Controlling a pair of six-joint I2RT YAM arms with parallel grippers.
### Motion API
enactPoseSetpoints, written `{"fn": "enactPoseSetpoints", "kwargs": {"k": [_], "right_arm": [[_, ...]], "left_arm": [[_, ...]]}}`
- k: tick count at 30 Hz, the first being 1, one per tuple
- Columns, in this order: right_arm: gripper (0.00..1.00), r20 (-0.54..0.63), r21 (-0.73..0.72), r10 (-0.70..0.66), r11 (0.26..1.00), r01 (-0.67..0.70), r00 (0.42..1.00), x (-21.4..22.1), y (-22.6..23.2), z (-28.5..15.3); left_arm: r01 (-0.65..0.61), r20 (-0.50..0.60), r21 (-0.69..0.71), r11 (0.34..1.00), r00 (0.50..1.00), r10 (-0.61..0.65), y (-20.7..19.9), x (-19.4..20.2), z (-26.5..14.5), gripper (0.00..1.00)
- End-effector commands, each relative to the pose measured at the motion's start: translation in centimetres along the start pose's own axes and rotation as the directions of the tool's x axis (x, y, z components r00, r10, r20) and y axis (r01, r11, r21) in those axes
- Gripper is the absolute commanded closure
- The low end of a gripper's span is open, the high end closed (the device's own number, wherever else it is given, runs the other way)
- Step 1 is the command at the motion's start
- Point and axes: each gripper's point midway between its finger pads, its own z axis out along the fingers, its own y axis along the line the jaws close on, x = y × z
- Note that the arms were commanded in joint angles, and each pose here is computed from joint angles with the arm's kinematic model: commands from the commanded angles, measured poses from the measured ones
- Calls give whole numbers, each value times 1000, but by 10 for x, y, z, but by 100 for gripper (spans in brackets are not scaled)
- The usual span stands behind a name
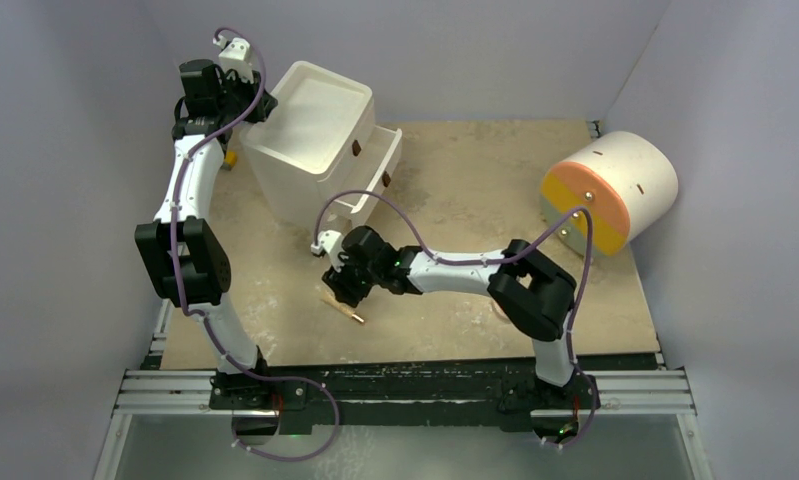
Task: Organize the makeup
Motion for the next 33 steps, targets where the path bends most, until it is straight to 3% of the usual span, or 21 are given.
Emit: {"fn": "enactPoseSetpoints", "kwargs": {"k": [1, 11, 17, 24, 28, 33], "right_arm": [[46, -5, -59, -59, 997, 58, 998, 1, 23, 4], [48, -91, -60, -96, 994, 91, 991, 28, 42, 21], [77, -146, 46, -112, 992, 119, 983, 37, 28, 24], [96, -128, 169, -26, 984, 48, 991, 30, 14, 11], [100, 37, 283, 25, 958, -34, 999, -11, -11, -24], [100, 291, 206, 201, 942, -266, 935, -66, -41, -78]], "left_arm": [[119, -274, 37, 992, 956, -104, -24, 93, 13, 100], [118, -275, 38, 992, 956, -103, -24, 93, 13, 100], [117, -277, 37, 992, 955, -102, -24, 94, 13, 100], [116, -276, 35, 993, 956, -102, -23, 93, 13, 100], [114, -276, 34, 993, 956, -100, -23, 93, 13, 100], [113, -277, 33, 993, 956, -99, -23, 93, 12, 100]]}}
